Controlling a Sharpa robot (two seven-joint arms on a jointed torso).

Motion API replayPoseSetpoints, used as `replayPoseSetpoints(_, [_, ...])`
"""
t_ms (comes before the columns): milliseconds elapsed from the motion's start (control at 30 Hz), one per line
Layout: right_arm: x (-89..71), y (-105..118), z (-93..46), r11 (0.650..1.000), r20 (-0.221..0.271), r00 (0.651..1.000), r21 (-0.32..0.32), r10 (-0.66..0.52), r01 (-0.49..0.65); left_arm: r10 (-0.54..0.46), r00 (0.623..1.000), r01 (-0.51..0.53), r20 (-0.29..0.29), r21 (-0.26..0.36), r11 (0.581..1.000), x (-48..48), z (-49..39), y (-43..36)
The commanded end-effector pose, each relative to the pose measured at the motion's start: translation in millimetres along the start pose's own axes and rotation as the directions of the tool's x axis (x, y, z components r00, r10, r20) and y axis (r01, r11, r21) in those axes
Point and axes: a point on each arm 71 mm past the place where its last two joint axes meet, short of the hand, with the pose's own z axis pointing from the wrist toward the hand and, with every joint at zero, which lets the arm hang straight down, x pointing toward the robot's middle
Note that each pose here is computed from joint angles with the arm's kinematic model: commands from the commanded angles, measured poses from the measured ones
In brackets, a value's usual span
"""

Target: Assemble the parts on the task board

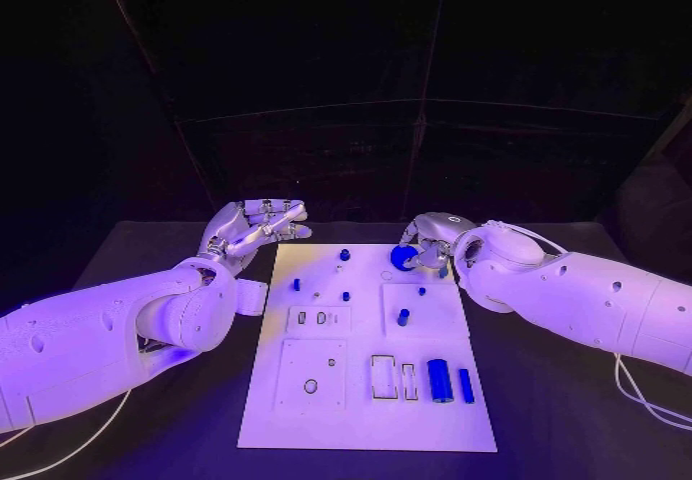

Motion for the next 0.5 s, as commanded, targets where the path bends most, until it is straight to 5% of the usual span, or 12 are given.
replayPoseSetpoints(33, [-9.2,9.7,-2.5,0.999,0.107,0.994,-0.033,0.029,-0.026,-0.002,1.000,0.002,-0.014,0.008,1.000,1.2,0.1,-1.5])
replayPoseSetpoints(500, [-10.8,69.9,-3.4,0.990,0.177,0.984,-0.143,0.011,0.014,-0.005,1.000,0.006,-0.019,0.008,1.000,3.2,-0.5,-1.8])
